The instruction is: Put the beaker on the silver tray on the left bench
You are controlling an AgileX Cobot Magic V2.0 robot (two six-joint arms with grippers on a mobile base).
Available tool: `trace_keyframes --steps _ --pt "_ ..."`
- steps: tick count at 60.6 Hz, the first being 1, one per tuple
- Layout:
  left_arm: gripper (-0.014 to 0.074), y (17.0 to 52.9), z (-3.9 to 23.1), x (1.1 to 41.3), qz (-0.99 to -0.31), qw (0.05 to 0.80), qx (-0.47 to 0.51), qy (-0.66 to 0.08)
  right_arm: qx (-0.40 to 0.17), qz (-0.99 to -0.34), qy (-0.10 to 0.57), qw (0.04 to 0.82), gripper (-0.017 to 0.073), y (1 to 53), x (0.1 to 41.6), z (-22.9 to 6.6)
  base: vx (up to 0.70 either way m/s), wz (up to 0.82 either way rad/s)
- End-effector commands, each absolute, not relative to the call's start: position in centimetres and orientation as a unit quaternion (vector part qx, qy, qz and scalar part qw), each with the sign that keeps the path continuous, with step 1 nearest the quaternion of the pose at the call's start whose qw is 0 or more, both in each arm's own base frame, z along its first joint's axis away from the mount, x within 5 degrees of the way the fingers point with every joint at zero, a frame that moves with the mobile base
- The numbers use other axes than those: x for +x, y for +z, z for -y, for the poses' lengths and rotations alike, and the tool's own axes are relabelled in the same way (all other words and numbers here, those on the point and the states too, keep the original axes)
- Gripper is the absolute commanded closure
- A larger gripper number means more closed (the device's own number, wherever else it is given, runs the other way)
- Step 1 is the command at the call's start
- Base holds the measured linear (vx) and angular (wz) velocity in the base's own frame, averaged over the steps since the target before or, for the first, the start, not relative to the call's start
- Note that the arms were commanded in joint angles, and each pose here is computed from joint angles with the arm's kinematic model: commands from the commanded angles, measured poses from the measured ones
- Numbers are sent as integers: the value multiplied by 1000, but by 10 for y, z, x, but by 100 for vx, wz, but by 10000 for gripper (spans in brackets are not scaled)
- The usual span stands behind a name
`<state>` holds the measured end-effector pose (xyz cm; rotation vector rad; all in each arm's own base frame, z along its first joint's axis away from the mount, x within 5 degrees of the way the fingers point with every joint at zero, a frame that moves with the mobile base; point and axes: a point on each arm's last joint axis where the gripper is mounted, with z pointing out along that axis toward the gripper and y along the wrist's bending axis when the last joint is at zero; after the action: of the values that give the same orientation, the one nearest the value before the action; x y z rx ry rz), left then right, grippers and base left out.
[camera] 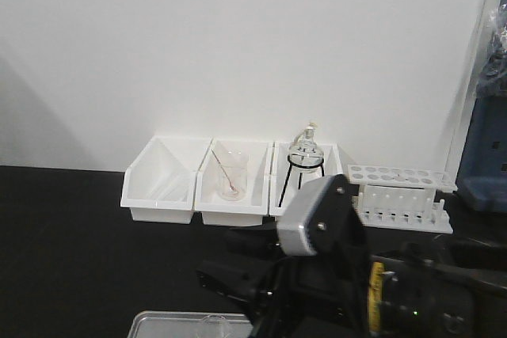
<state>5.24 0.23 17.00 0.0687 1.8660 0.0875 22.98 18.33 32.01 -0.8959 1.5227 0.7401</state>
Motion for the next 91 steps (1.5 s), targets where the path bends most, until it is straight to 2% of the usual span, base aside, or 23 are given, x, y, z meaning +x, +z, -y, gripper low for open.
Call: trace_keyframes --steps 1,8,21,47,53,63,66,69,73,79,87,91 --pt "592 170 -2 54 -784 619 31 36 -366 -619 323 615 290 350 206 -167 0 0" --pt "592 170 -2 54 -784 619 31 36 -365 -603 322 631 365 356 181 -153 0 0" --pt "592 170 -2 54 -784 619 31 36 -365 -577 322 656 441 366 155 -138 0 0" --pt "592 170 -2 54 -784 619 31 36 -358 -571 326 663 449 370 150 -135 0 0" --pt "592 170 -2 54 -784 619 31 36 -320 -578 318 680 449 378 146 -126 0 0" --pt "592 170 -2 54 -784 619 31 36 -152 -630 288 706 494 393 137 -89 0 0" --pt "592 170 -2 54 -784 619 31 36 -127 -645 263 706 527 394 130 -78 0 0" --pt "592 170 -2 54 -784 619 31 36 -128 -658 224 707 572 394 122 -67 0 0" --pt "592 170 -2 54 -784 619 31 36 -144 -672 181 704 576 391 110 -56 0 0" --pt "592 170 -2 54 -784 619 31 36 -154 -642 135 739 576 381 88 -39 0 0" --pt "592 170 -2 54 -784 619 31 36 -83 -575 119 805 576 346 60 -18 0 0" --pt "592 170 -2 54 -784 619 31 36 -47 -571 98 814 576 322 51 -11 0 0"
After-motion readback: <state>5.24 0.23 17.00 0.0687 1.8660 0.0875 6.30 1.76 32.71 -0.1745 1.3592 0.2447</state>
